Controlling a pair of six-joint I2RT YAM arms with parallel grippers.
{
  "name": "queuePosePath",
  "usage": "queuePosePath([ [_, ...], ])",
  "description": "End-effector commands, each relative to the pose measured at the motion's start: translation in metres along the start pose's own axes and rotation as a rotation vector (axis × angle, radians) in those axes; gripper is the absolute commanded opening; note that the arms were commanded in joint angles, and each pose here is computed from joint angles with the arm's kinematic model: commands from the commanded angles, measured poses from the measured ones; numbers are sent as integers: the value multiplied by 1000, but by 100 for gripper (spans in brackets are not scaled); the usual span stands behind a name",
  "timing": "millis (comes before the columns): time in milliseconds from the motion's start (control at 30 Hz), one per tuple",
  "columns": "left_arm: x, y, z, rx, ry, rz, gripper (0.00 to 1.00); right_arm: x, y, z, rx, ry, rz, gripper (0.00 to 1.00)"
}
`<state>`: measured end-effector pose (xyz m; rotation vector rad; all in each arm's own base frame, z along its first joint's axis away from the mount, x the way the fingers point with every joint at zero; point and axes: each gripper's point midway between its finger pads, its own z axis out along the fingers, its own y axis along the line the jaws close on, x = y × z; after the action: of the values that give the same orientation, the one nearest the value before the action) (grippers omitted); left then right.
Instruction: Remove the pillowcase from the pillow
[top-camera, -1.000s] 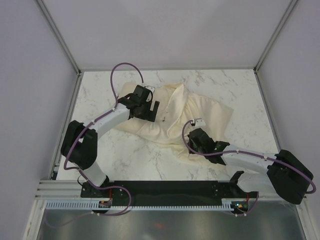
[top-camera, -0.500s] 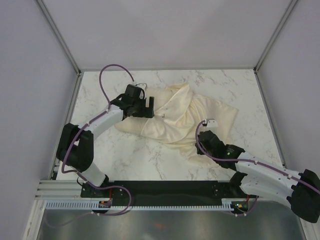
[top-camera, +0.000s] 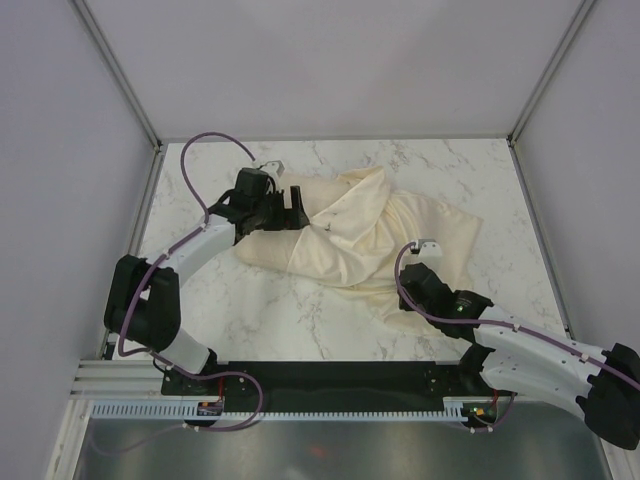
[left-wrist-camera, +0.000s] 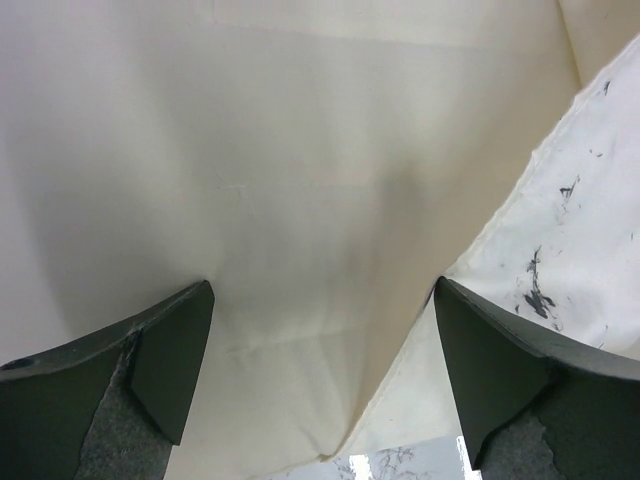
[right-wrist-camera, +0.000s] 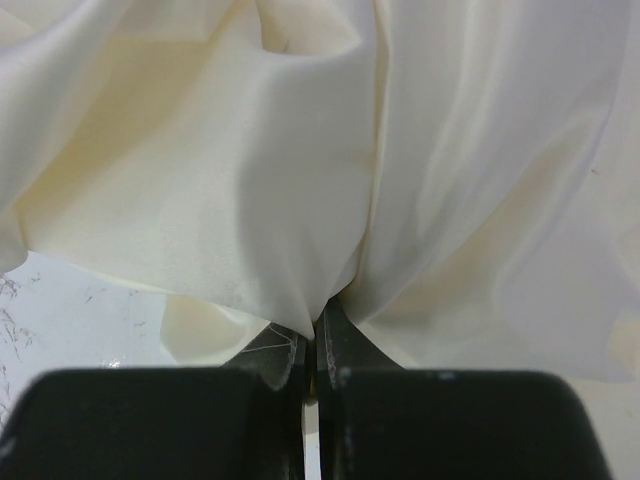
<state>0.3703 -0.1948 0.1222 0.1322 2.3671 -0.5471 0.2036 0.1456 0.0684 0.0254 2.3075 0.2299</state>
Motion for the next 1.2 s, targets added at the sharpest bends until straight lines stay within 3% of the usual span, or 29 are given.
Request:
queuePosePath([
  [0,-18,-8,-5,74,-95,-36,99,-9,-5,-2,31,-24,11,0],
  [133,-24,-16,-12,145,-120,-36,99,-7,-4,-1,32,-12,3,0],
  [333,-27,-3,-10,116,-131,-70,99,-6,-3,-1,25,-11,1,0],
  [633,-11,63,7,-294,-7,-1,100,-4,0,-1,7,-1,-11,0],
  [900,8,80,23,-448,93,171,97,-7,2,-4,-9,-14,-3,0],
  [1033,30,87,35,-464,193,209,59,-7,2,-4,-15,-14,-1,0],
  [1067,33,87,37,-462,205,213,39,-7,2,-5,-18,-15,0,0],
  [1133,33,85,37,-450,207,217,22,-8,2,-6,-19,-21,3,0],
  [1167,32,84,37,-442,205,219,9,-8,2,-5,-18,-22,4,0],
])
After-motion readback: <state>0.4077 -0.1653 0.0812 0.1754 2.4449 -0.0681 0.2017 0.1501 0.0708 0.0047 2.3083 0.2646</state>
